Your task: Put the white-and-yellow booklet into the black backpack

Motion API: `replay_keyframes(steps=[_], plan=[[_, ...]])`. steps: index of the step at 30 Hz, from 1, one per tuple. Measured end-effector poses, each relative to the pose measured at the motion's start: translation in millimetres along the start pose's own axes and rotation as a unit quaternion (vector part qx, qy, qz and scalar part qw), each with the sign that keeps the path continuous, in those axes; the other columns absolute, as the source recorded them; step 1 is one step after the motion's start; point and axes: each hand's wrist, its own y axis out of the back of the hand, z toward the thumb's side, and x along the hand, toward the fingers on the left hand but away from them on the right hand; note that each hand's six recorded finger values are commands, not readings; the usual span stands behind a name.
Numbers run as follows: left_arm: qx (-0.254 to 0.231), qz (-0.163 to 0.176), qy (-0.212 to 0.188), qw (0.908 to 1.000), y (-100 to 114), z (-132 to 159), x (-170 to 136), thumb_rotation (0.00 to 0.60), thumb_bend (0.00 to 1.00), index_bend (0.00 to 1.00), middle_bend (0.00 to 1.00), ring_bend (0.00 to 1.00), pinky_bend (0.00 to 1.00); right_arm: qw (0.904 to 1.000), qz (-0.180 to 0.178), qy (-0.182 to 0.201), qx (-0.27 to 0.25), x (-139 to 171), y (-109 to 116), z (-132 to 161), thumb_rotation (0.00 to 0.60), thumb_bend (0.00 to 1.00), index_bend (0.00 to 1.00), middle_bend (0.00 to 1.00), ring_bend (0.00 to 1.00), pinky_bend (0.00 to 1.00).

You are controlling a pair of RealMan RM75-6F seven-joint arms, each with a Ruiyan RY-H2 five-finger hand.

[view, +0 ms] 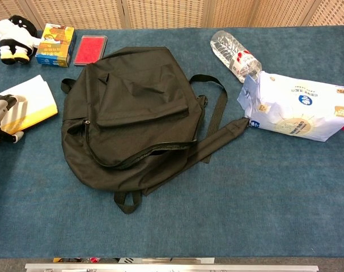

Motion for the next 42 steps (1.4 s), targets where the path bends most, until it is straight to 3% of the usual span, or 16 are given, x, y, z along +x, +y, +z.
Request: replay_keyframes(steps=[10, 15, 28, 42], plan=[[-0.021, 0.023, 0.029, 0.9991, 8.5, -13.3, 13.8, 0.6, 0.5, 0.26, 0.29, 0.24, 0.26, 1.0, -0.002, -0.002, -0.002, 1.4, 1.8, -1.1, 0.6, 0.2, 0.33, 0.35, 0.22, 0.29], [-0.011, 0.046, 0.045, 0.9979, 14.7, -22.3, 20.3, 0.6, 0.51, 0.33, 0.34, 0.29, 0.3, 1.0, -0.001, -0.003, -0.002, 1.5, 1.5, -1.1, 0.6, 0.2, 0.33, 0.35, 0.22, 0.29], [0.044, 0.067, 0.07, 0.9943, 18.0, -30.5, 30.7, 0.6, 0.45, 0.45, 0.4, 0.36, 0.37, 1.0, 0.001, -0.007, -0.006, 2.0, 2.3, -1.4, 0.6, 0.21, 0.33, 0.35, 0.23, 0.29], [0.025, 0.096, 0.078, 0.992, 22.2, -36.8, 30.5, 0.6, 0.37, 0.57, 0.47, 0.42, 0.43, 0.9999, 0.004, -0.01, -0.008, 0.3, 1.7, -1.4, 0.6, 0.22, 0.34, 0.35, 0.23, 0.29]])
